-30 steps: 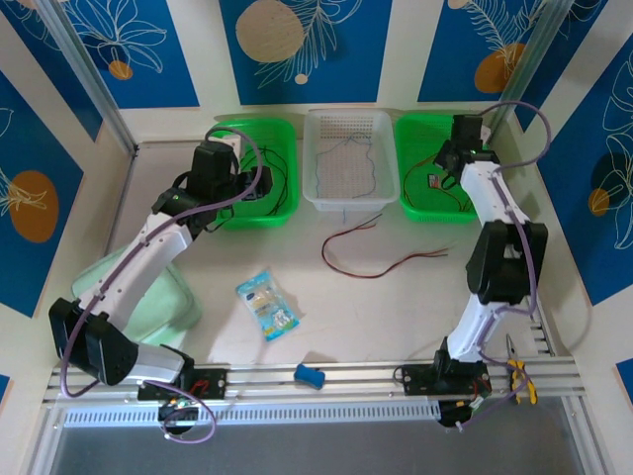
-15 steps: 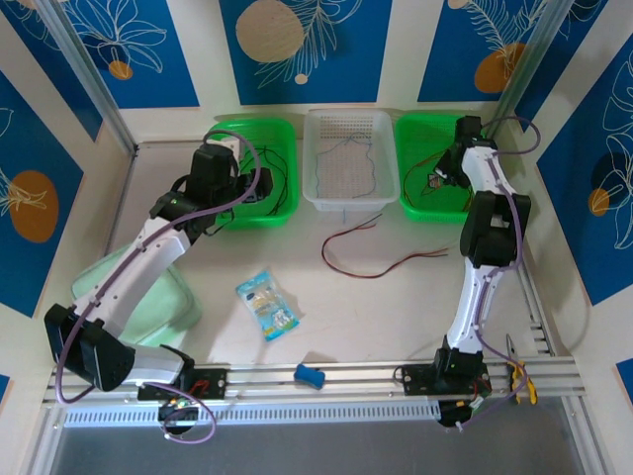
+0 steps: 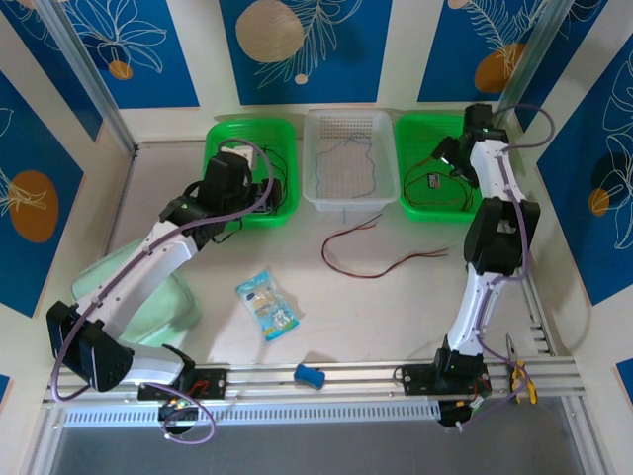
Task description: Untangle the cables
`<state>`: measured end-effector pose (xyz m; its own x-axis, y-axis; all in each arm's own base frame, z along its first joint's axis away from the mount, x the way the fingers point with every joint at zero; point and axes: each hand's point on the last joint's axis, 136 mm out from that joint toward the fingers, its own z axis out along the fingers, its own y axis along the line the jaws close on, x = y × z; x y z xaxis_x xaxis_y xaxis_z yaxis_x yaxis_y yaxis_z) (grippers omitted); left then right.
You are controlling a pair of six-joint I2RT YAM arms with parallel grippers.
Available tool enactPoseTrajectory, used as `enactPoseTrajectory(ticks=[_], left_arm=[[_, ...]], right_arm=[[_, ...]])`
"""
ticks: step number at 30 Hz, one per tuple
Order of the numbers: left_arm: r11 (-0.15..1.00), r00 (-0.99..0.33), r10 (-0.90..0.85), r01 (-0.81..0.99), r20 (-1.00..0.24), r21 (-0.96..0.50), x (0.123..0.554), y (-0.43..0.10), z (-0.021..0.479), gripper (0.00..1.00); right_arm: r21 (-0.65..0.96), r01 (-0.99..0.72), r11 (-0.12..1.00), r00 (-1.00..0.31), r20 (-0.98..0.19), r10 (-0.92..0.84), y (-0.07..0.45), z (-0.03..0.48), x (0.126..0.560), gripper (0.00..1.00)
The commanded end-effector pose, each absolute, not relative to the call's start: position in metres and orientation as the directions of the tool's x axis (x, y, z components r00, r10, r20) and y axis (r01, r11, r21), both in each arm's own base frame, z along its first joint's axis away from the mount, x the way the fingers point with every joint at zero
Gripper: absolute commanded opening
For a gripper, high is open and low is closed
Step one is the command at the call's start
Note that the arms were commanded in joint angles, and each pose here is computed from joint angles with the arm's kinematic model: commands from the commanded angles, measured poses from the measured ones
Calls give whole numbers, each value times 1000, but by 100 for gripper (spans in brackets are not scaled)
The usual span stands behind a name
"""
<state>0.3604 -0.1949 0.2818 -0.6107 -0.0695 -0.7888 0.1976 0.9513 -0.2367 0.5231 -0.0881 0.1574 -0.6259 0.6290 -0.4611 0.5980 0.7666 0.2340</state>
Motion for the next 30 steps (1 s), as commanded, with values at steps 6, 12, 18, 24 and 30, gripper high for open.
enactPoseTrajectory(ticks=[6,12,18,24,30], left_arm=[[953,-606,-24,227,-795,-201,354,-210,279,76],[949,-601,-14,243,-799,-200,347,-216,277,76],[939,-610,6,276,-792,-205,338,-226,268,76],[927,-612,5,300,-791,-226,328,-237,259,76],[921,-637,25,315,-771,-230,320,-246,245,76]], right_arm=[[214,567,796,-574,-590,568,-90,228,488,99],[230,539,811,-601,-570,561,-72,231,436,100],[277,557,783,-598,-521,609,-45,215,366,90],[267,613,743,-613,-432,661,-27,181,326,74],[218,667,712,-628,-350,696,-24,133,315,54]])
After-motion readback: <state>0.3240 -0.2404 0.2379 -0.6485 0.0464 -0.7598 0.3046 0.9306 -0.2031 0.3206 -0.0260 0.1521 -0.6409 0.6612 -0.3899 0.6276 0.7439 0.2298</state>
